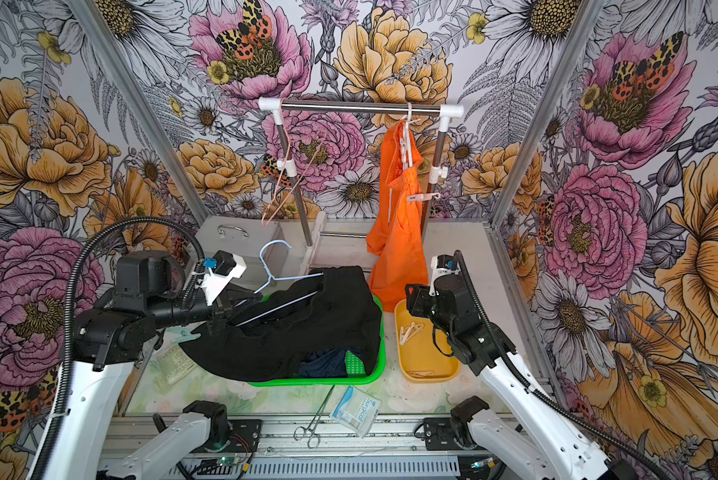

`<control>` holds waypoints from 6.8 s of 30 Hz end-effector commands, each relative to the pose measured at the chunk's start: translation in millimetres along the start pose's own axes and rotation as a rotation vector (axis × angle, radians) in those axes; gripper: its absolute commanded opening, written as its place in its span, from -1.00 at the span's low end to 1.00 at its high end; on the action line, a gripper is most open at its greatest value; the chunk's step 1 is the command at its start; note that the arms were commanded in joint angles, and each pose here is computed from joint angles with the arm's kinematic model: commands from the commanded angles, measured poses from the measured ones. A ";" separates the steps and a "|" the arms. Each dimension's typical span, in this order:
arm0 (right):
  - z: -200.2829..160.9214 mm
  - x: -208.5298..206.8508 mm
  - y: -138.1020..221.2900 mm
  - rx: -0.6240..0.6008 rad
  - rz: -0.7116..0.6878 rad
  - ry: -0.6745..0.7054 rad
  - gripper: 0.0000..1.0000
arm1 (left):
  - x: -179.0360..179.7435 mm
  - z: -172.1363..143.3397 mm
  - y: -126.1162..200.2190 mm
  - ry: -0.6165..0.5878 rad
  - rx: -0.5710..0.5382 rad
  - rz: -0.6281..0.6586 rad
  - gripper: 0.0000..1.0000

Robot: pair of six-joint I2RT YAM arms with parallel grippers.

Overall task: Remove the clothespins securing shorts to the hanger
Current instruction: Place the clothespin in the storage box, then remove the clothespin from the hanger.

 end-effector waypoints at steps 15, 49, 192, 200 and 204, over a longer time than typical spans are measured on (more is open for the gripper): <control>76.7 158.1 29.4 -0.289 0.518 0.389 -0.07 | -1.9 6.7 -8.8 -0.026 0.073 0.022 -1.00; 88.6 184.1 2.5 -0.350 0.408 0.336 -0.10 | -20.7 38.4 -97.7 -0.001 -0.039 -0.152 -1.00; 85.0 126.8 -38.2 -0.185 0.437 0.286 -1.00 | 29.8 -49.3 -34.3 0.341 -0.368 -0.132 0.10; 84.4 126.4 -38.2 -0.183 0.440 0.283 -1.00 | 32.3 -52.4 -37.5 0.351 -0.355 -0.131 0.01; 84.1 126.9 -39.4 -0.180 0.442 0.282 -1.00 | 33.1 -54.8 -39.4 0.357 -0.342 -0.134 -0.20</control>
Point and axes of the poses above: each gripper's point midway between its finger pads, its own y axis back along the fingers, its own x axis along the line the jaws close on, z = x × y, the point moved 8 cm from there along y, back along the fingers, and after that the axes turned 14 degrees about y, right-handed, at the moved point
